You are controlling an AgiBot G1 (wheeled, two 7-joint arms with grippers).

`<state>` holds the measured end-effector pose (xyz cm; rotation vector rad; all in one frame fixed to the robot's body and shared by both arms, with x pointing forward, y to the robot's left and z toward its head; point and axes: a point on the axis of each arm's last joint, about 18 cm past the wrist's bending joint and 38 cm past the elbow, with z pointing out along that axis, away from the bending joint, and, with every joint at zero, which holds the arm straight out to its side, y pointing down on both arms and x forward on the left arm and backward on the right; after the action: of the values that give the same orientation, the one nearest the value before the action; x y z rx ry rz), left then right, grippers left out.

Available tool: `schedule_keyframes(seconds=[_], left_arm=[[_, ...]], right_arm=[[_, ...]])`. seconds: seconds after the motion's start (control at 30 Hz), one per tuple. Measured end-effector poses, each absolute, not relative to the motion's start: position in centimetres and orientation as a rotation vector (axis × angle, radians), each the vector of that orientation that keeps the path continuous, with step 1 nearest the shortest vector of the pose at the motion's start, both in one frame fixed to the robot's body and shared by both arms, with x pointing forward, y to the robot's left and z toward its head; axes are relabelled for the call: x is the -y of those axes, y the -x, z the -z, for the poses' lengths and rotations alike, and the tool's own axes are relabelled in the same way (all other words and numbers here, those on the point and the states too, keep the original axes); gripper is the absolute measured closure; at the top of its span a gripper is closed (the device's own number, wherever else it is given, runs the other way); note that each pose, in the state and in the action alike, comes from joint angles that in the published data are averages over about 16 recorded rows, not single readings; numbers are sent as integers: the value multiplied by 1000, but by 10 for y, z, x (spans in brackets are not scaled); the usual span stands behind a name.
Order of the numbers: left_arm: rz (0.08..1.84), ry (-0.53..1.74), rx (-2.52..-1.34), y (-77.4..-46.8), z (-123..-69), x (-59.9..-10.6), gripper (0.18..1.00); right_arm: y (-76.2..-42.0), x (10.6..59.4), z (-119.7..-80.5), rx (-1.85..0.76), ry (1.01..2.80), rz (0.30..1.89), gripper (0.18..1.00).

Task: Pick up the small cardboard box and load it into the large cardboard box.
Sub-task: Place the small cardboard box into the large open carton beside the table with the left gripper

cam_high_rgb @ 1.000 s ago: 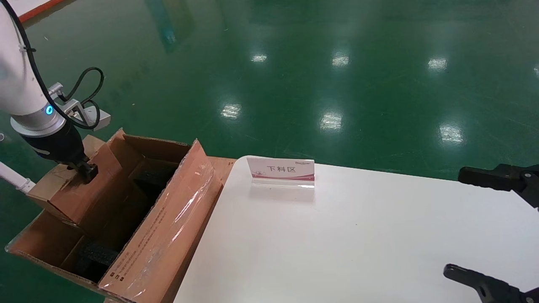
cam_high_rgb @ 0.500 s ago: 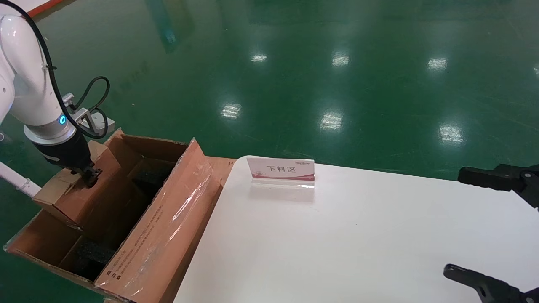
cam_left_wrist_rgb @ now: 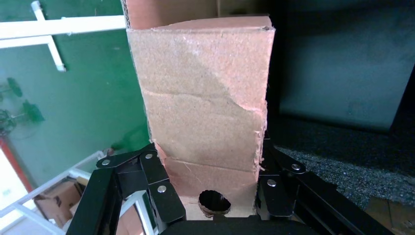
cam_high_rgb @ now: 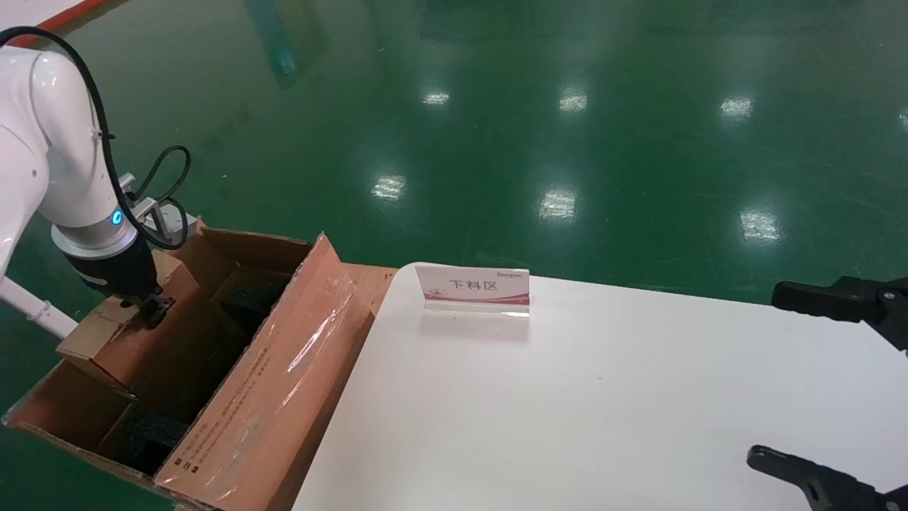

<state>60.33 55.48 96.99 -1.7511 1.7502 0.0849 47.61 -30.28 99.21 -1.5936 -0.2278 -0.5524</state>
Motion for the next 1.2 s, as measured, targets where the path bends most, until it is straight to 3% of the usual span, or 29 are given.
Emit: schedule_keyframes(seconds=[0.57,0.97,1.2], left_arm=[[-126,1740,-1749,-606,-963,-555,885],[-124,1744,-1749,-605,-964,-556,746],[-124,1745,-1748,-604,-964,-556,599]], right_arm=[[-476,303,-992,227,1593,553,178],[-476,303,-992,227,1593,553,178],[-476,303,-992,227,1593,553,178]])
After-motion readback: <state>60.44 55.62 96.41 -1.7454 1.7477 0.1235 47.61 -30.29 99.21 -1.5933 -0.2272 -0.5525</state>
